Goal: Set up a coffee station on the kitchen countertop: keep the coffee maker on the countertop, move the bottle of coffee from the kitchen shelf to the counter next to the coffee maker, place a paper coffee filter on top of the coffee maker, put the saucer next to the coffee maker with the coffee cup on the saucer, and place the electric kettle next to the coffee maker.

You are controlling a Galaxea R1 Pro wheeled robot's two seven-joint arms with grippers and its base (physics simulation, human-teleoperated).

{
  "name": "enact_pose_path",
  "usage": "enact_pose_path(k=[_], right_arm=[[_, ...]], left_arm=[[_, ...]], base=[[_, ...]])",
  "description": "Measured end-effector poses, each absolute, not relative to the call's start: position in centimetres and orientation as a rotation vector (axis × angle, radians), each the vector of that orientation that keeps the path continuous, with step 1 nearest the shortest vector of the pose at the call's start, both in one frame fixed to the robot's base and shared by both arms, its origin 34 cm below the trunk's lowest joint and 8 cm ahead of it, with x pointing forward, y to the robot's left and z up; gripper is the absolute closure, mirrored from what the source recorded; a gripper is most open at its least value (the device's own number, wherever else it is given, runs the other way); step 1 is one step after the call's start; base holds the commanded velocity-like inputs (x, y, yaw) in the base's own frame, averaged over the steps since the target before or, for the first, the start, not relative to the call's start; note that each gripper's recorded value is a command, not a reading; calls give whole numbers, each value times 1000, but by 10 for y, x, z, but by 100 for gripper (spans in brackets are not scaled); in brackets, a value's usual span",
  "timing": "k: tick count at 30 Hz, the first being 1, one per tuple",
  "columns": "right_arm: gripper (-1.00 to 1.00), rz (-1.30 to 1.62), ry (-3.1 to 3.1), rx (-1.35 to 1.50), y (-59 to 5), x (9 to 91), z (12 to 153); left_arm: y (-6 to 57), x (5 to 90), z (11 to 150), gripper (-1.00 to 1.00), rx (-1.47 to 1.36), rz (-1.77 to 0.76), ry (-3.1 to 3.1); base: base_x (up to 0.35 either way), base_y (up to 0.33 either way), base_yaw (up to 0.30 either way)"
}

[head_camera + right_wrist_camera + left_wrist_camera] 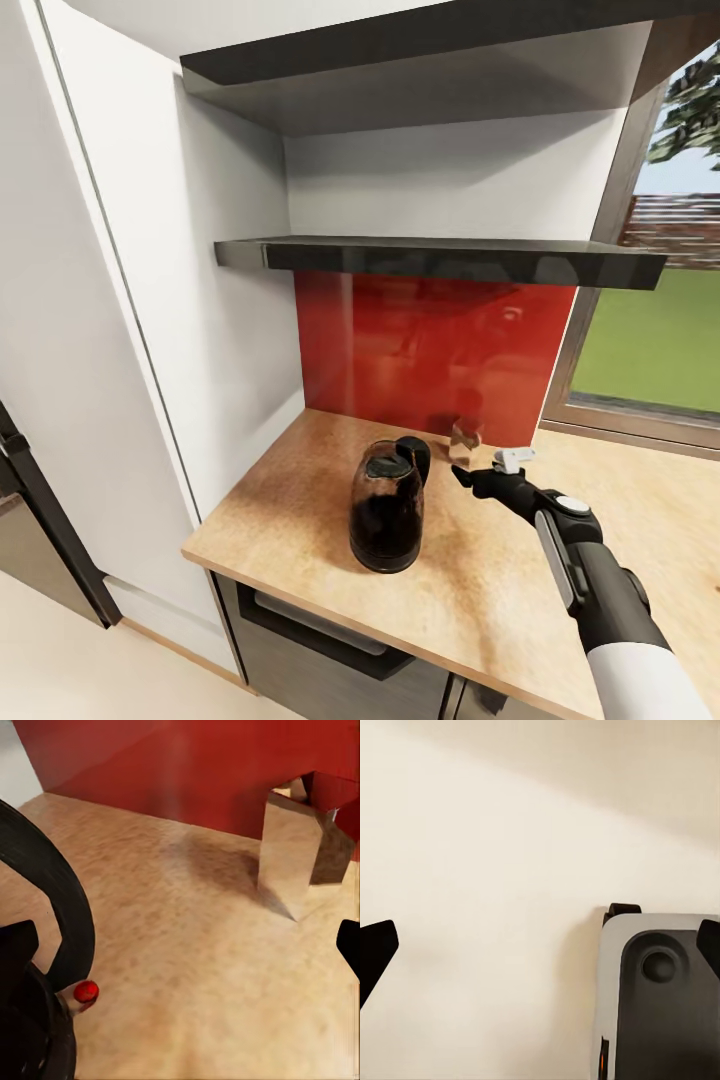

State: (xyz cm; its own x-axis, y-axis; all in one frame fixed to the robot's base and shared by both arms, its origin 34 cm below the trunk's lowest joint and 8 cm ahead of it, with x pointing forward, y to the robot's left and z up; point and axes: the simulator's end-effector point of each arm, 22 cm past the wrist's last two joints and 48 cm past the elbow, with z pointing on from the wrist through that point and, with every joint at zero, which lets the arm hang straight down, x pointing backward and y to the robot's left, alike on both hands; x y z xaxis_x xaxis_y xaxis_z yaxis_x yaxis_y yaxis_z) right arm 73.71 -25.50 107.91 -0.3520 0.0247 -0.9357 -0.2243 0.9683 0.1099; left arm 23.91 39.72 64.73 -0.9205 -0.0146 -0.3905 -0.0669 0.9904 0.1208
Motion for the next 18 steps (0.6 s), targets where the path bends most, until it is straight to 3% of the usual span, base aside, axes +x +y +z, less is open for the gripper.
enact_pose_path(k=[18], right_arm=[[-100,360,1871,-367,-273,721,1077]], left_arm=[[395,238,647,-100,-56,179,2738]], base=[[0,0,0]])
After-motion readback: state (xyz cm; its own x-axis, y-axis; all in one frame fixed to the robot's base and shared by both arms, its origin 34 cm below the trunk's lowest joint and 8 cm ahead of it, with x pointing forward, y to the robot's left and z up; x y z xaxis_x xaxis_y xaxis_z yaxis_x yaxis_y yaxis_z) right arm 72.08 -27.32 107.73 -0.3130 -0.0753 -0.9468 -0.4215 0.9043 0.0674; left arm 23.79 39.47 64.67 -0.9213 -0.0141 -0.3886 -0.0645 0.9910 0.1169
